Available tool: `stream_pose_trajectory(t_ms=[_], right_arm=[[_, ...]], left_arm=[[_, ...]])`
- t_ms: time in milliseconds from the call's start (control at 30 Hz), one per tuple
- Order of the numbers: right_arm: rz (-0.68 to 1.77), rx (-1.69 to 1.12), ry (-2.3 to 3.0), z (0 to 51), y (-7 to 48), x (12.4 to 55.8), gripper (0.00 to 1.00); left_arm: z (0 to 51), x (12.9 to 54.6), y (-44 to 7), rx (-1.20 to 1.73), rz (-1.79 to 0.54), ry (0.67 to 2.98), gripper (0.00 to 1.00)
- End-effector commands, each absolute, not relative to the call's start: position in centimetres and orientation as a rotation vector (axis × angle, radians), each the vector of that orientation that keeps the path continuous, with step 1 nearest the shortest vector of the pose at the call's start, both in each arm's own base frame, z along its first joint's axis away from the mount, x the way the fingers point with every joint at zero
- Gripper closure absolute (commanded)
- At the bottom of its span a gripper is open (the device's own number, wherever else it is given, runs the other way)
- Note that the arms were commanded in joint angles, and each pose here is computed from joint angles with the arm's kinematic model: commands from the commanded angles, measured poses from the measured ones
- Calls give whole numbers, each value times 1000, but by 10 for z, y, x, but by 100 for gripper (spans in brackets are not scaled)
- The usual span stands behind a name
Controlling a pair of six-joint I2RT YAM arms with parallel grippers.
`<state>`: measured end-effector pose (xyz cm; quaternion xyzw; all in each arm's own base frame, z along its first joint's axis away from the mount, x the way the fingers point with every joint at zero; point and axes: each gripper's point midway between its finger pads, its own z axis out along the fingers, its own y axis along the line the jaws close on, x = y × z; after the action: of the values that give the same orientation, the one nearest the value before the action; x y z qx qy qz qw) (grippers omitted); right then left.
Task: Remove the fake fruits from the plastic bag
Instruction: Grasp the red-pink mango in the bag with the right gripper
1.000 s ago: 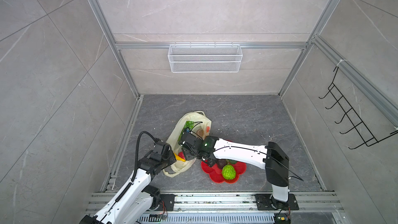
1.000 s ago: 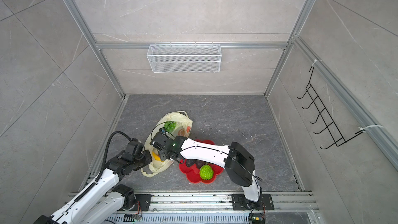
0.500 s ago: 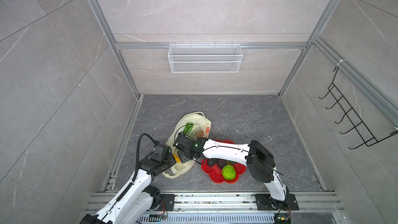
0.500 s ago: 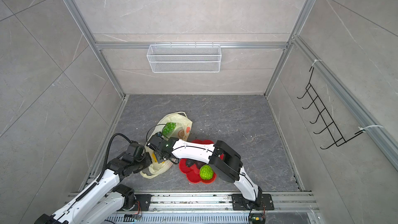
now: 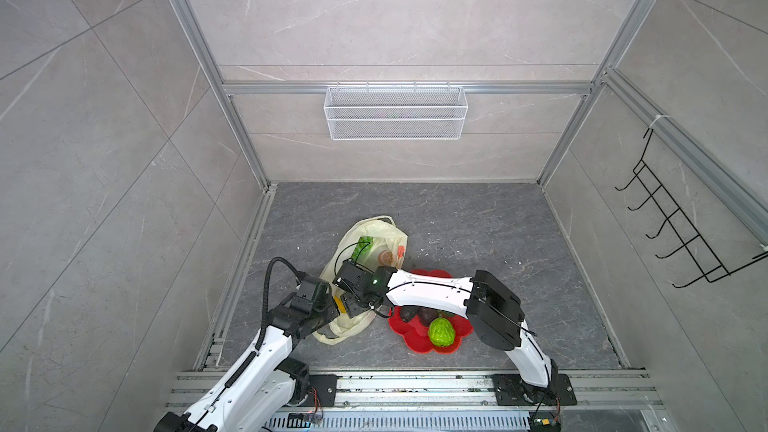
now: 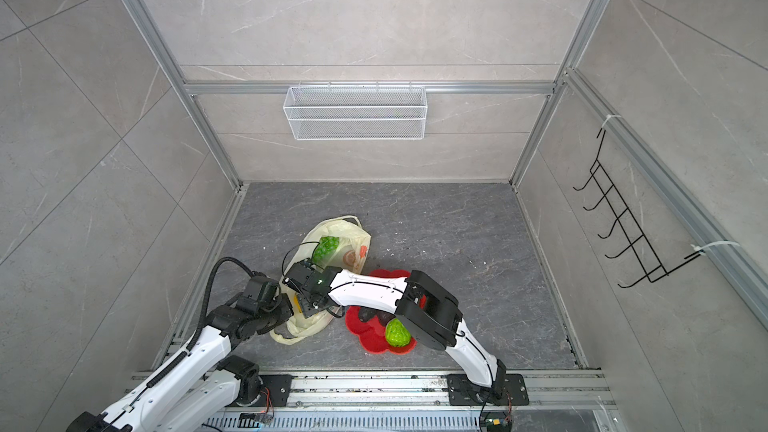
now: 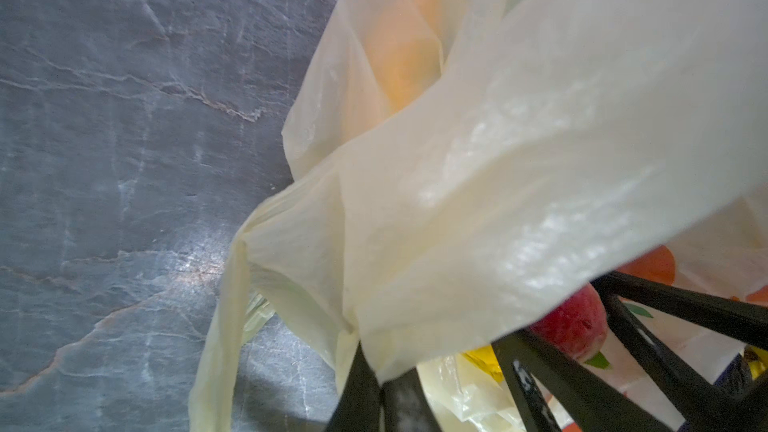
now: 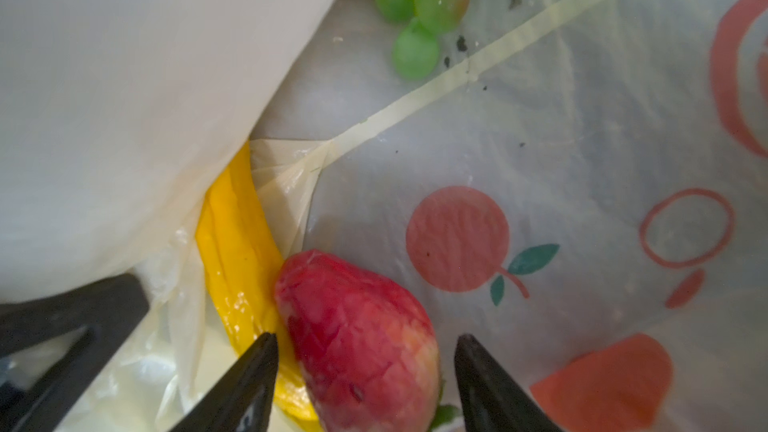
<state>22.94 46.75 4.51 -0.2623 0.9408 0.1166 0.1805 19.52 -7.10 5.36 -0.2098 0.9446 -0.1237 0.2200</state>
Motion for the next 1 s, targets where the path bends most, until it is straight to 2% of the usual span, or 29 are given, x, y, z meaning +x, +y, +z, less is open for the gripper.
stream_pose_trajectory(t_ms=[0, 600, 833, 967], right_arm=[[302, -751, 2680, 30, 468, 231, 29], [331, -640, 2709, 25, 456, 246, 33], [274, -639, 2724, 16, 454, 250, 31], [329, -601, 2709, 26, 453, 250, 32]], left_arm=[[50, 192, -68, -599, -318, 2623, 100], [54, 190, -61, -637, -305, 2582, 100], [53, 191, -61, -635, -291, 2590, 100], [54, 191, -61, -637, -294, 2586, 100]])
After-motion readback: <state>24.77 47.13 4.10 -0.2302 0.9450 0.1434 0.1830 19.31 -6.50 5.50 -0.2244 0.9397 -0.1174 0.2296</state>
